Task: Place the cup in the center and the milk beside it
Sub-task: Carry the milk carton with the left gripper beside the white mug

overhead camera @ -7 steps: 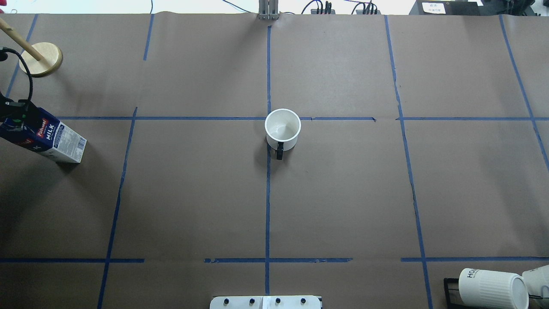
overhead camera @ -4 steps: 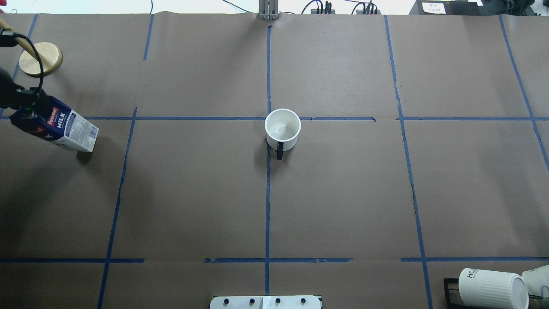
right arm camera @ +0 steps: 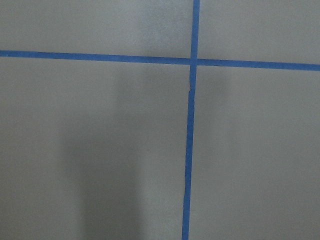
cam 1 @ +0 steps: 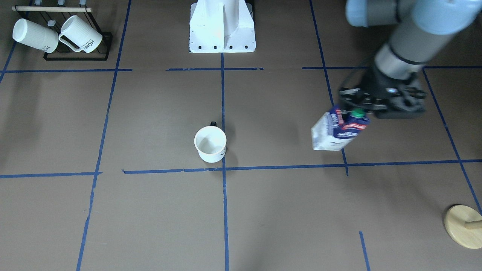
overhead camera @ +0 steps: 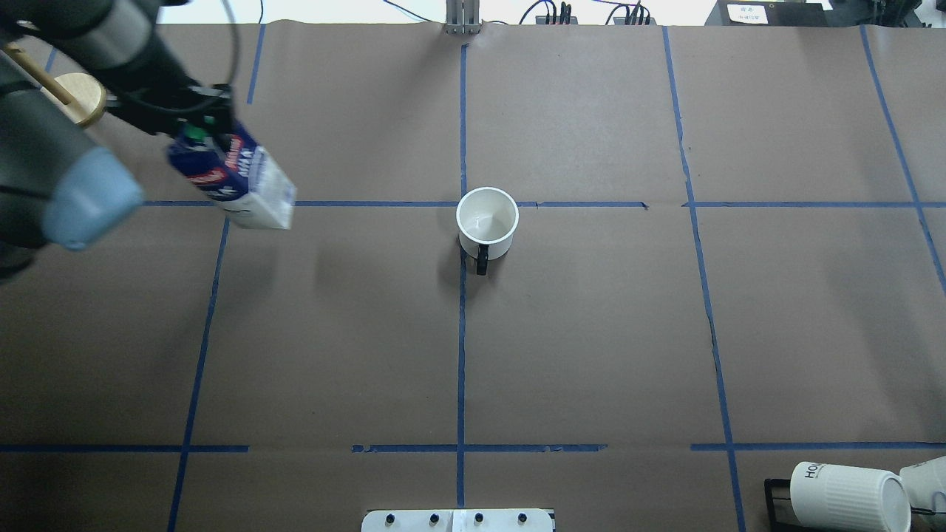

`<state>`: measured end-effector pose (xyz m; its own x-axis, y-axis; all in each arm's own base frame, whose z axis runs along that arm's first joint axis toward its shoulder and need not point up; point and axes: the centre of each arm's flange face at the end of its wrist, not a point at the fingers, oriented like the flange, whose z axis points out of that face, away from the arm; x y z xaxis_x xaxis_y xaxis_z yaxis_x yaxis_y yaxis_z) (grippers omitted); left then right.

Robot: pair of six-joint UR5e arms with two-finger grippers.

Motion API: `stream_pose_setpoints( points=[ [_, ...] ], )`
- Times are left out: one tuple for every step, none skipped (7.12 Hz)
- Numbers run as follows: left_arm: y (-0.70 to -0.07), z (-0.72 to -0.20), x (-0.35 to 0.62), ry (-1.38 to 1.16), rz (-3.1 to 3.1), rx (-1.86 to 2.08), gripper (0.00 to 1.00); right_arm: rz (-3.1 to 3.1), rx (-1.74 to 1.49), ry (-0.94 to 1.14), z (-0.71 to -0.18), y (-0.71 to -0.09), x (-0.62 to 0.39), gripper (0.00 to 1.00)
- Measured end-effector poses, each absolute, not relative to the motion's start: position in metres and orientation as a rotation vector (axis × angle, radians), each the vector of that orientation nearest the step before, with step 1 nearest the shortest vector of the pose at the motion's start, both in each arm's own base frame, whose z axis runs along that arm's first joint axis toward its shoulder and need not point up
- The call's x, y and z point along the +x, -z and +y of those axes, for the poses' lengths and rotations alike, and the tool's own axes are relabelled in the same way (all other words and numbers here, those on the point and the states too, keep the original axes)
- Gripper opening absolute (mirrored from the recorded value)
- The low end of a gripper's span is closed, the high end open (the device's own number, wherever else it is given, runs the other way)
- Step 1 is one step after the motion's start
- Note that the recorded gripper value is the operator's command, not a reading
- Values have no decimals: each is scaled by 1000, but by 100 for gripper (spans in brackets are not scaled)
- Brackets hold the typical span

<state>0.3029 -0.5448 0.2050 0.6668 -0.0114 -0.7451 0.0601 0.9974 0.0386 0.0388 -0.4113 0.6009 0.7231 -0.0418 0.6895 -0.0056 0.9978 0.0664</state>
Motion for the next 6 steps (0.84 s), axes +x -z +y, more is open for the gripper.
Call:
stream_pose_setpoints(
  points=[
    [-166, -534, 355, 61, 833, 62, 41, -763, 64, 18, -411, -601, 39, 100],
    [-133, -532, 398, 86, 827, 55, 41, -767, 62, 18, -411, -601, 39, 100],
    [-112, -530, 428, 93, 826, 41, 43, -773, 62, 18, -411, -601, 38, 100],
    [-100, -524, 451, 84, 826, 28, 43, -776, 61, 18, -411, -601, 38, 100],
    [-90, -523, 466, 81, 825, 18, 43, -777, 61, 19, -411, -601, 38, 100],
    [-87, -525, 476, 85, 822, 11, 43, -777, 62, 20, -411, -600, 38, 100]
  ],
)
